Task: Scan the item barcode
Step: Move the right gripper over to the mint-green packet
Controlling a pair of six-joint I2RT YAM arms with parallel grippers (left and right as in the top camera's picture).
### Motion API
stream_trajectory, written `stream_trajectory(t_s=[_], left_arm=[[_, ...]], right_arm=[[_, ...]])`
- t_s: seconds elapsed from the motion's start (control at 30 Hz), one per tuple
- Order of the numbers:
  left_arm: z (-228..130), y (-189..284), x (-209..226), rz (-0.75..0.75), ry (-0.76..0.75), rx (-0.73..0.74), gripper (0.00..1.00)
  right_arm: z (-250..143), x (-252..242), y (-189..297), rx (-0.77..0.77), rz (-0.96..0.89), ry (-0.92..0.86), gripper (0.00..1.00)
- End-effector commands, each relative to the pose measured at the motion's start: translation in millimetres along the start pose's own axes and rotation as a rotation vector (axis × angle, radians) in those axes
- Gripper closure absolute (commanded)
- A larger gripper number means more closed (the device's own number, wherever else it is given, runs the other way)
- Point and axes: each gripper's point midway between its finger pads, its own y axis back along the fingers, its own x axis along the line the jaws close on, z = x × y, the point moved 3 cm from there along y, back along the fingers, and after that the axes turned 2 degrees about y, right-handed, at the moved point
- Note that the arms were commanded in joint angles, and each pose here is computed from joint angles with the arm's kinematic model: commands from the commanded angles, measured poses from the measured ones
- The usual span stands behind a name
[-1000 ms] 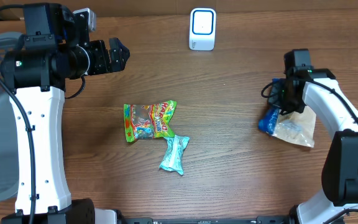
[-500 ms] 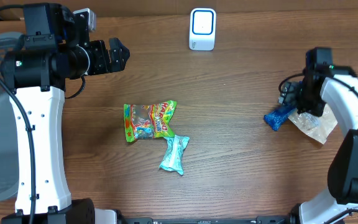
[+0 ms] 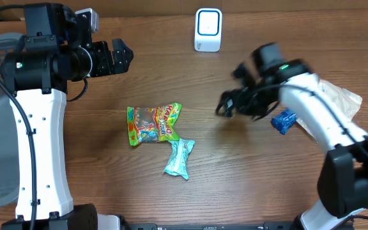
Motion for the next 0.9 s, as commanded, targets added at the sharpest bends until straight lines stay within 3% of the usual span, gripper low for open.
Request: stream_trajectory(t_s=[0.0, 0.13, 0.27, 0.37, 0.43, 0.6, 0.77, 0.87], left_arm=[[-1, -2, -2, -0.003, 0.01, 0.006, 0.01], [-1, -2, -2, -0.003, 0.01, 0.006, 0.0], [-1, -2, -2, -0.003, 0.01, 0.006, 0.0], [-1, -2, -2, -0.003, 0.01, 0.006, 0.0], [-1, -2, -2, -0.003, 0.01, 0.006, 0.0], [-1, -2, -2, -0.003, 0.01, 0.006, 0.0], [-1, -2, -2, -0.003, 0.01, 0.006, 0.0], [-1, -2, -2, -0.003, 0.01, 0.006, 0.0]], right_arm=[[-23, 37, -30, 0.076, 0.038, 0.066, 0.13], [-29, 91, -55, 0.074, 0.086, 0.05, 0.24], [-16, 137, -77, -0.074, 0.055, -0.134, 0.27], [-23, 156, -95, -0.131, -0.001, -0.139, 0.28], [-32, 159, -108, -0.124, -0.044, -0.149, 0.27], [-57, 153, -148, 0.06, -0.029, -0.19, 0.23], [-57, 109, -125, 0.15, -0.114, -0.226, 0.18], [-50, 74, -98, 0.21, -0.166, -0.053, 0.14]])
